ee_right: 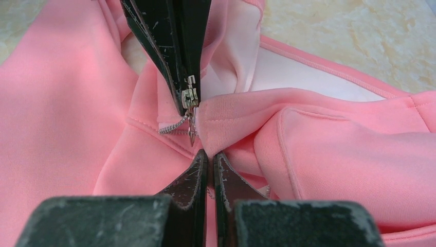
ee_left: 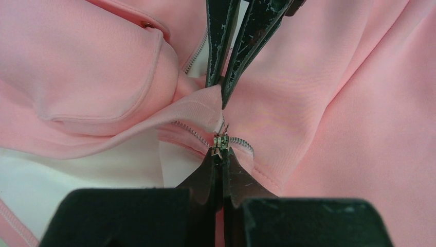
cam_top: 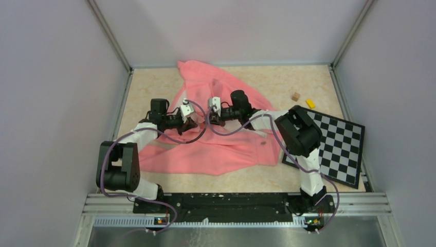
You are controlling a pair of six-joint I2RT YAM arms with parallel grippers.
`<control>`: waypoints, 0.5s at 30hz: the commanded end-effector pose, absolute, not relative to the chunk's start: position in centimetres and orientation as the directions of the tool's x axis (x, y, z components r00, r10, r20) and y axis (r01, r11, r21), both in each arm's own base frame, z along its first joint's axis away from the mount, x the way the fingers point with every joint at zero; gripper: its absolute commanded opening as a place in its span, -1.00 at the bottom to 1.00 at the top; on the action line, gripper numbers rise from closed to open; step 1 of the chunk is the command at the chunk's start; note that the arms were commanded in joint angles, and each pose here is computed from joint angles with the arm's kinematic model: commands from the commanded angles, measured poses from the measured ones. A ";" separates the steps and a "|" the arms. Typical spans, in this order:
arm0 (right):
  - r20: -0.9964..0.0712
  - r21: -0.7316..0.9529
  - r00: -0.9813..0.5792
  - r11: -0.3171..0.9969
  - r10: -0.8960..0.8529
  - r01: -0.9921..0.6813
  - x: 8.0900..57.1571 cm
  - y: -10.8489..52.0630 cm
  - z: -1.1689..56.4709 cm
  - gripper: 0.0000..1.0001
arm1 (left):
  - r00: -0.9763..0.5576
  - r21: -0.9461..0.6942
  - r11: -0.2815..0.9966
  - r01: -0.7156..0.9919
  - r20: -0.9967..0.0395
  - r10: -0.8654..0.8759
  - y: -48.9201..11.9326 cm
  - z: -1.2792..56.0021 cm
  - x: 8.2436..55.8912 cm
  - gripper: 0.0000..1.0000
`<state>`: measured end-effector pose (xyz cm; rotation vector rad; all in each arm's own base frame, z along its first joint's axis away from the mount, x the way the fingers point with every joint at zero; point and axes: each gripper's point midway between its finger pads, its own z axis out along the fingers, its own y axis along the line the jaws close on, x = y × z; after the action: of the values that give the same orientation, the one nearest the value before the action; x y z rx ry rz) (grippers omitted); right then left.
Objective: Zip up the jacket
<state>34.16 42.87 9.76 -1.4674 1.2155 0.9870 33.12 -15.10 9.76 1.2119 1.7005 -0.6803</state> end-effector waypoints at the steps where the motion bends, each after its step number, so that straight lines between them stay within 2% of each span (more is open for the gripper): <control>1: -0.956 -0.256 0.263 -0.067 -0.128 -0.964 34.2 43.8 13.4 -1.00 | -0.075 0.072 0.341 0.937 -0.913 0.400 -15.6 10.7 33.3 -1.00; 15: -0.952 -0.262 0.273 -0.097 -0.135 -0.960 33.5 44.4 13.1 -1.00 | -0.098 0.040 0.330 0.943 -0.915 0.391 -15.8 10.3 33.3 -1.00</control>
<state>34.07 43.13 10.11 -1.4649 1.1963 0.9890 32.97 -15.26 9.27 1.2116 1.7080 -0.7070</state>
